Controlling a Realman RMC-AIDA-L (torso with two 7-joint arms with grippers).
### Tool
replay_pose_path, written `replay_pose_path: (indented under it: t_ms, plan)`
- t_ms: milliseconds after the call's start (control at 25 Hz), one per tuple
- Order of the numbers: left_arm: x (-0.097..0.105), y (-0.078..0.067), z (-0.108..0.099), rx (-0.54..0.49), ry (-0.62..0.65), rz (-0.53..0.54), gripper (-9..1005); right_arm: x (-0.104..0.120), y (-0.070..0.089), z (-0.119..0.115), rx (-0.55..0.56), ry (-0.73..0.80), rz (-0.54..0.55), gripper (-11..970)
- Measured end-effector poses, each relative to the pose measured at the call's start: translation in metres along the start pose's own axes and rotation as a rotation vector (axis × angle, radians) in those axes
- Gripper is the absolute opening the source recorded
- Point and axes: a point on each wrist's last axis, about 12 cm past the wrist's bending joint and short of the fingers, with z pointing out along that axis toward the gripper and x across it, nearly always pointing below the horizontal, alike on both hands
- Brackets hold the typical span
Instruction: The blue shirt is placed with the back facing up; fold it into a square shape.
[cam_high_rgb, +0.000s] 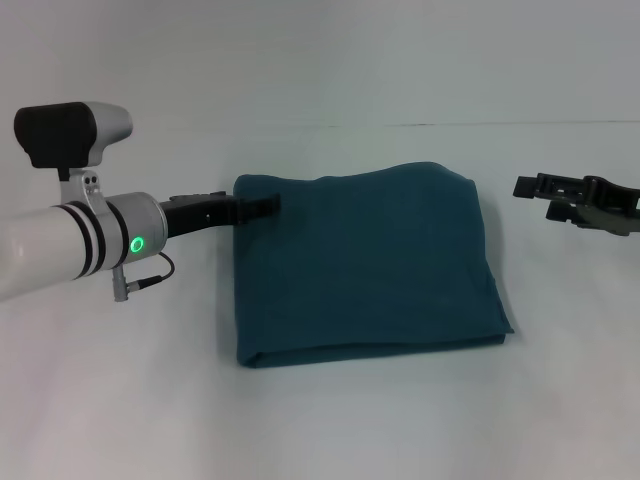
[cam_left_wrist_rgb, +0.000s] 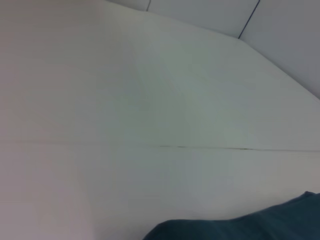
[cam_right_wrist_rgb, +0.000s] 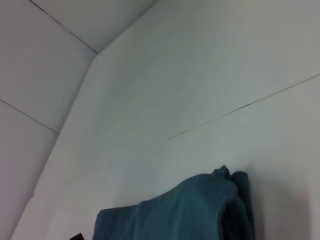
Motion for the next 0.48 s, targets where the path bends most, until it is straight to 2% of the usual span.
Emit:
replay_pose_path:
  t_ms: [480]
  plan:
    - [0.0017,-0.0061,0.0068,-0.025,0.009,0.033,936,0.0024,-0.0014,-0.0002,0.003,-0.001,0.007,916]
